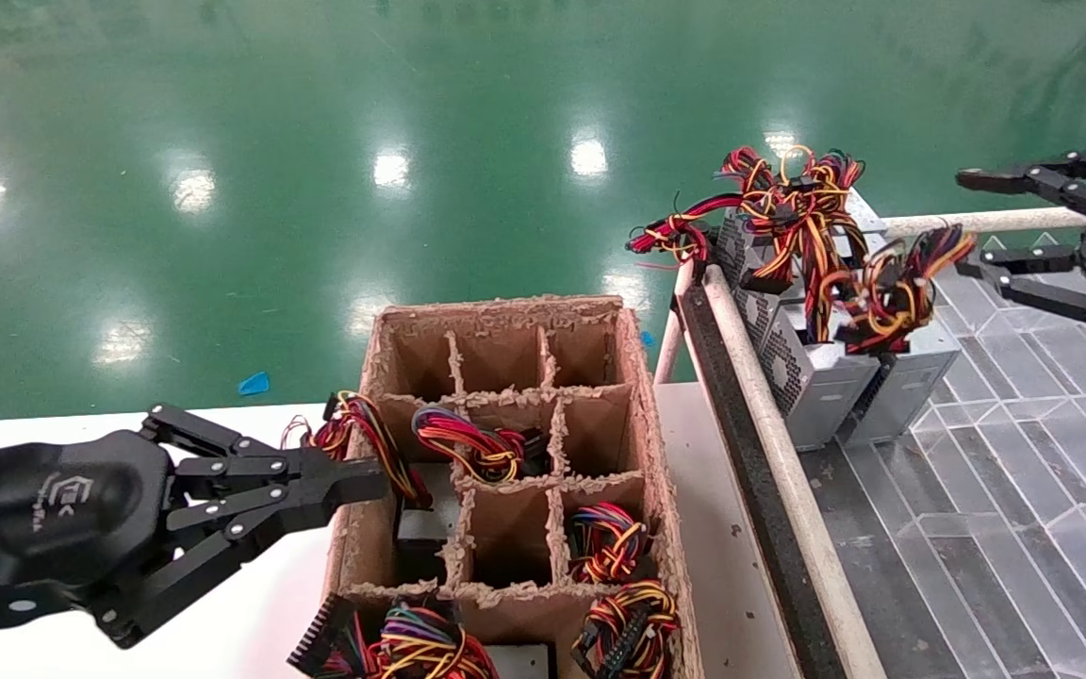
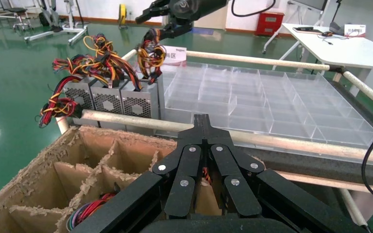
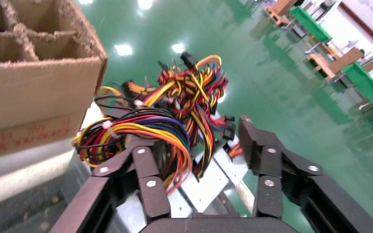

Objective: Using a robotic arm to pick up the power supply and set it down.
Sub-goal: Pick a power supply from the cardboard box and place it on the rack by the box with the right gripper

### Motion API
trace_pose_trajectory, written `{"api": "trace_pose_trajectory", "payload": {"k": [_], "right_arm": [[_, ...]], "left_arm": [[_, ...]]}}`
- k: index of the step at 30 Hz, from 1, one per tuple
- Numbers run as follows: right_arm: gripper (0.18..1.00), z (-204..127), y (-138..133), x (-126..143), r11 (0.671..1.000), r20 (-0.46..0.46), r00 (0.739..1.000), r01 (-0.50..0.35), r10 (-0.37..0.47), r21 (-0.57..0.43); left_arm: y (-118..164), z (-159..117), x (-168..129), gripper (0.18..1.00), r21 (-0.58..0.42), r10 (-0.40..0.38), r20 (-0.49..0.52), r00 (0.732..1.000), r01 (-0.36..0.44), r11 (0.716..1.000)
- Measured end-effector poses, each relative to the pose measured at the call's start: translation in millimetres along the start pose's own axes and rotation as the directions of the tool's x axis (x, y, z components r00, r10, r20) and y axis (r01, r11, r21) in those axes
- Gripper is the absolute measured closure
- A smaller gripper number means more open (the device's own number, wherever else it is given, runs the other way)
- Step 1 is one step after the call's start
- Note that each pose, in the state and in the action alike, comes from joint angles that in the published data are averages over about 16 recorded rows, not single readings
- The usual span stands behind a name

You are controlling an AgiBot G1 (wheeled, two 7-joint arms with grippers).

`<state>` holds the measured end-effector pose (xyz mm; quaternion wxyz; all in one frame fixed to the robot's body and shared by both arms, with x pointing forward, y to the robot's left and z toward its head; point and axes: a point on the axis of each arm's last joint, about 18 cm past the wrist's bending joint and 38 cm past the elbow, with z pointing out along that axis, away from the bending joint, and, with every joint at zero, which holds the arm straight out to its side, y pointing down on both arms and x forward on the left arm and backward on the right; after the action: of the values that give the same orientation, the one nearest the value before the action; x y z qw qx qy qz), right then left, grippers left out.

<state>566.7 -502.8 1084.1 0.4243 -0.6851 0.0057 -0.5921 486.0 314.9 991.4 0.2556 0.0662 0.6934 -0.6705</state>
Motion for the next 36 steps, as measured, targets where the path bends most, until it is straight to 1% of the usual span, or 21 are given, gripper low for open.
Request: {"api": "trace_pose_trajectory", "payload": {"k": [2, 6, 8, 12, 18, 24, 30, 36], "right_arm": [[0.658, -3, -1, 2, 1.000, 0.004, 1.000, 0.002, -0.002, -0.008], [0.553, -5, -4, 3, 1.000, 0.011, 1.000, 0.004, -0.004, -0.016], [0.515, -3, -5, 4, 1.000, 0.015, 1.000, 0.004, -0.004, -0.017], [0.413, 6, -4, 2, 0.999, 0.035, 0.999, 0.002, 0.000, -0.035], [0.307, 21, -3, -1, 0.996, 0.082, 0.997, 0.001, 0.006, -0.087], [0.233, 21, -5, 2, 0.989, 0.114, 0.994, 0.017, 0.000, -0.144], [0.195, 7, -9, 9, 0.979, 0.141, 0.990, 0.042, -0.014, -0.198], [0.180, -2, -11, 12, 0.961, 0.189, 0.982, 0.079, -0.029, -0.264]], "left_arm": [[0, 0, 0, 0.993, 0.000, 0.000, 0.000, 1.000, 0.000, 1.000], [0, 0, 0, 0.993, 0.000, 0.000, 0.000, 1.000, 0.000, 1.000], [0, 0, 0, 0.993, 0.000, 0.000, 0.000, 1.000, 0.000, 1.000], [0, 0, 0, 0.993, 0.000, 0.000, 0.000, 1.000, 0.000, 1.000], [0, 0, 0, 0.993, 0.000, 0.000, 0.000, 1.000, 0.000, 1.000], [0, 0, 0, 0.993, 0.000, 0.000, 0.000, 1.000, 0.000, 1.000], [0, 0, 0, 0.993, 0.000, 0.000, 0.000, 1.000, 0.000, 1.000], [0, 0, 0, 0.993, 0.000, 0.000, 0.000, 1.000, 0.000, 1.000]]}}
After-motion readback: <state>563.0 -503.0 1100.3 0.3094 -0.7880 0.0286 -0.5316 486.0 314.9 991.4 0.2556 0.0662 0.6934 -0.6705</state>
